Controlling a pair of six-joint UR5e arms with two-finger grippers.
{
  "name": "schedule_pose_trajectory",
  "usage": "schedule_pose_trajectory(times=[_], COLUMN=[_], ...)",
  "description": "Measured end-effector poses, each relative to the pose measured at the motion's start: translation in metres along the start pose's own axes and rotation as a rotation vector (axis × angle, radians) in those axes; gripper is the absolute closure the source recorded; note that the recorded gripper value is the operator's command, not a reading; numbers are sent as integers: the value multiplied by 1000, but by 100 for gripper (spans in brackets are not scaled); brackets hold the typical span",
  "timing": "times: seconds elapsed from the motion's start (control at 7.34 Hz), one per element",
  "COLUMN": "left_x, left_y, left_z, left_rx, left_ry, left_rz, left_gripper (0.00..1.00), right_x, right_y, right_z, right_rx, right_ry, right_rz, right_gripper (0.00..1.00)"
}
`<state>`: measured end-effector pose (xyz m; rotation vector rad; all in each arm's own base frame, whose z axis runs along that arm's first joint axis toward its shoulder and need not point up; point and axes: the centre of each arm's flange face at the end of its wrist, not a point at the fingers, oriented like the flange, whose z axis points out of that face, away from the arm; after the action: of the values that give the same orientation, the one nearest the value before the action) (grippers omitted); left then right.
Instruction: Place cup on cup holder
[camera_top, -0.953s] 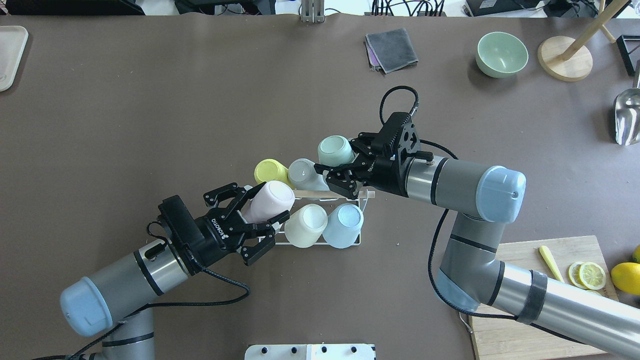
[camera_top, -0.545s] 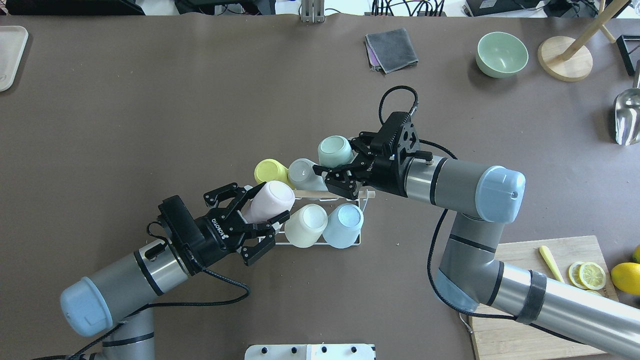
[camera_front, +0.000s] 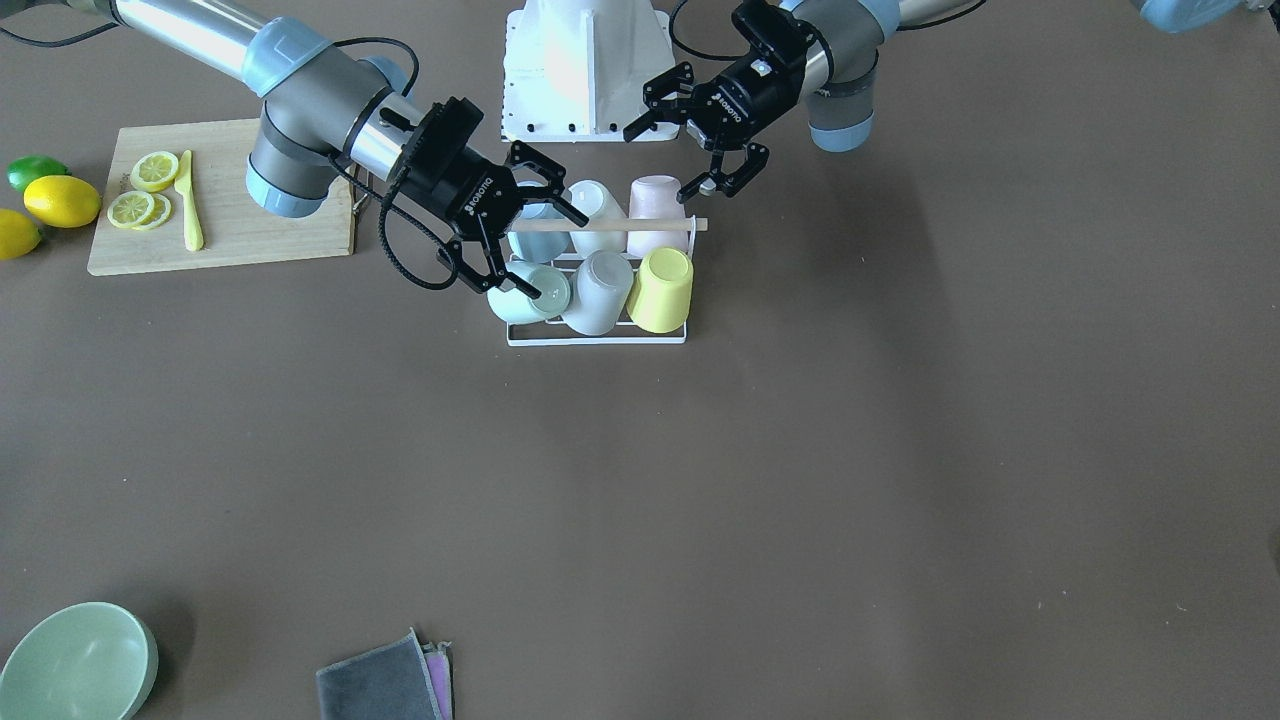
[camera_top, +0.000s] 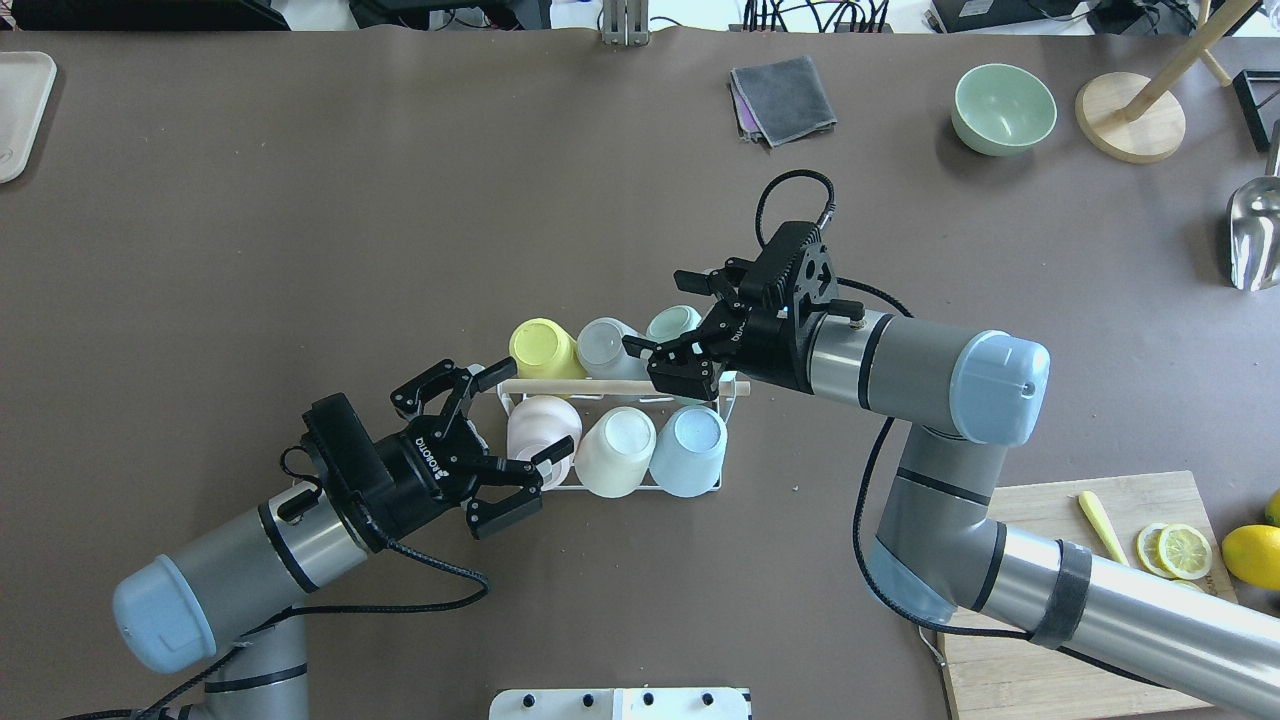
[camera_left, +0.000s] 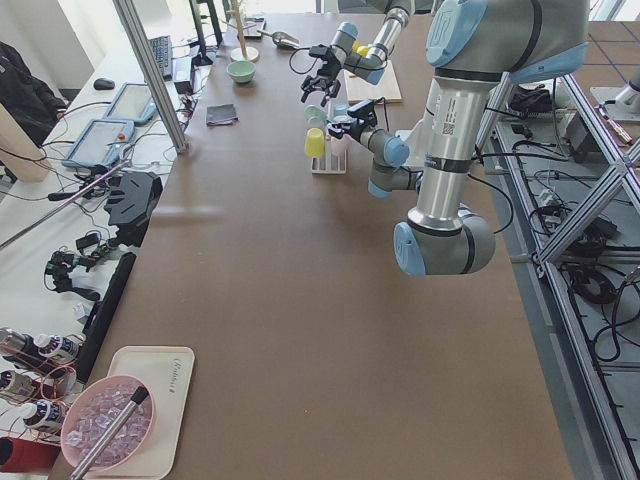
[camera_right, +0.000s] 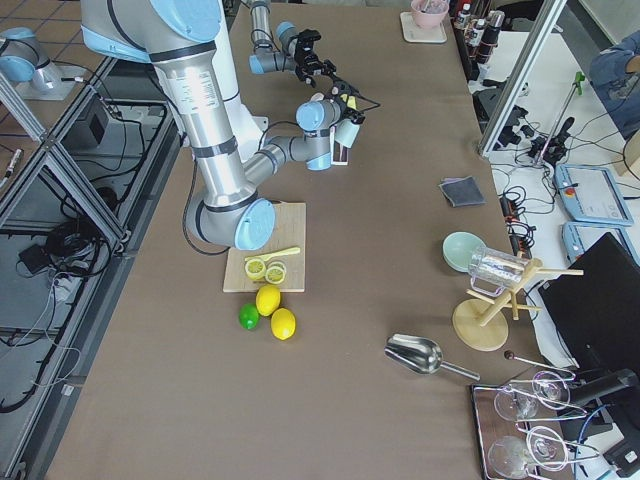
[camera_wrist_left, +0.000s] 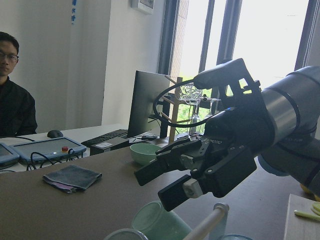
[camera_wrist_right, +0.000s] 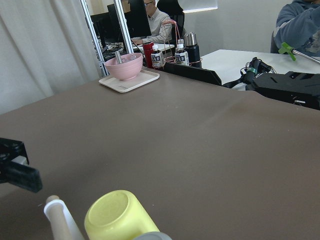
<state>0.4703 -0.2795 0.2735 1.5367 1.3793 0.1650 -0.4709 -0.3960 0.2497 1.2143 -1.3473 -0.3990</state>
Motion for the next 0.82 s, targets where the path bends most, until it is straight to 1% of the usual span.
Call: schedule_pose_trajectory(times=[0.27, 0.41, 0.54, 0.68, 0.82], left_x=[-1, -6, -14, -23, -37], left_y=[-28, -46, -63, -77, -87], left_z=[0, 1, 5, 12, 23], left_rx=[43, 57, 53, 30, -14], left_ry=[1, -11, -34, -64, -88], left_rz=[-8, -1, 16, 42, 80], left_gripper=[2, 2, 2, 2, 2], right_x=[-2, -6, -16, -30, -44], right_y=[-4, -10, -24, -44, -63], right_z=[-1, -2, -4, -11, -22], right_rx=[1, -12, -44, -91, -143], right_ry=[-2, 4, 19, 40, 55], right_rz=[20, 42, 54, 66, 84], right_gripper=[0, 0, 0, 0, 0])
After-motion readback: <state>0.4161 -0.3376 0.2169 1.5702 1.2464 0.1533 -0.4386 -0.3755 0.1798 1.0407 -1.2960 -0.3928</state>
